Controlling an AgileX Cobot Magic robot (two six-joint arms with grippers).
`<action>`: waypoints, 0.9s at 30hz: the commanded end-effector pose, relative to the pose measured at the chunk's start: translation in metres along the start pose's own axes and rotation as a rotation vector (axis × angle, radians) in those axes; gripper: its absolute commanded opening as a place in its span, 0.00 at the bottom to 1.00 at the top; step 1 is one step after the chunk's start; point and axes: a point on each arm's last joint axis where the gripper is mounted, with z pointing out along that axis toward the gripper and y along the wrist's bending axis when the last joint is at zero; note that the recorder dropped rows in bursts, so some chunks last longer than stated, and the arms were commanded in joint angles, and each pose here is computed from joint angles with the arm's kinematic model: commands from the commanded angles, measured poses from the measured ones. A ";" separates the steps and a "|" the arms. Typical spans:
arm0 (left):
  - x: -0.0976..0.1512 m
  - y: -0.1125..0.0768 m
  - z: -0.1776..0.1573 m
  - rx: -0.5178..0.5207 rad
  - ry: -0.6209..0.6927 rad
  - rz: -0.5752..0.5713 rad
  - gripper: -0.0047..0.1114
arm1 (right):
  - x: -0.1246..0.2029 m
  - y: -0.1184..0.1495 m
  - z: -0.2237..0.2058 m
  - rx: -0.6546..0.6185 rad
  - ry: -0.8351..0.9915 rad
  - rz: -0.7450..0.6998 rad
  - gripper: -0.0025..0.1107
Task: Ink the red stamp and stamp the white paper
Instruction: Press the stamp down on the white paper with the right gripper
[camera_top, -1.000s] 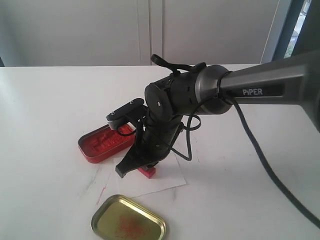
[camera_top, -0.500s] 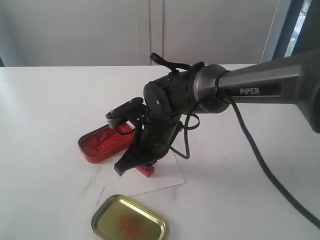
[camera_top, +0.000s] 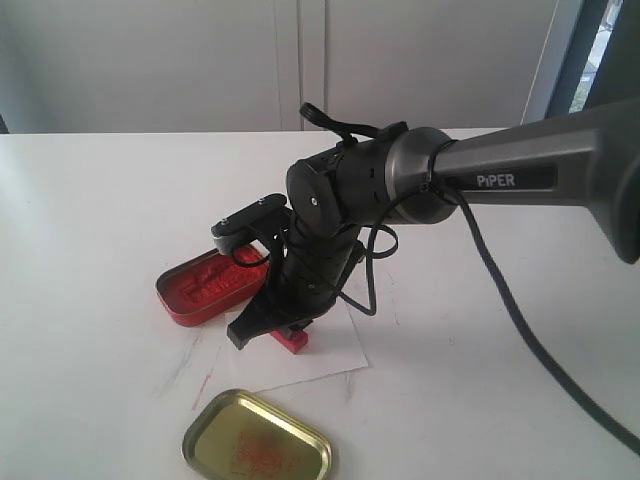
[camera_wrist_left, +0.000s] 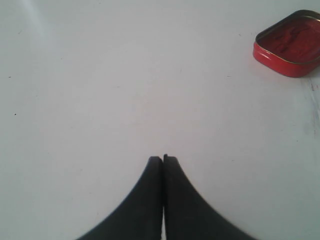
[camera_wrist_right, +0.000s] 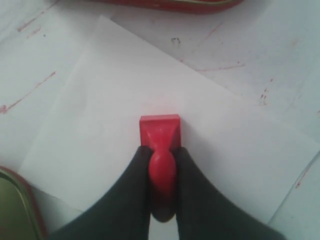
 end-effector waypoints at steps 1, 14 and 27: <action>0.003 0.000 0.001 0.000 0.011 -0.007 0.04 | 0.020 -0.001 0.038 -0.004 0.134 0.009 0.02; 0.003 0.000 0.001 0.000 0.011 -0.007 0.04 | 0.021 -0.001 0.038 -0.005 0.147 0.006 0.02; 0.003 0.000 0.001 0.000 0.011 -0.007 0.04 | 0.026 -0.001 0.037 -0.011 0.208 0.000 0.02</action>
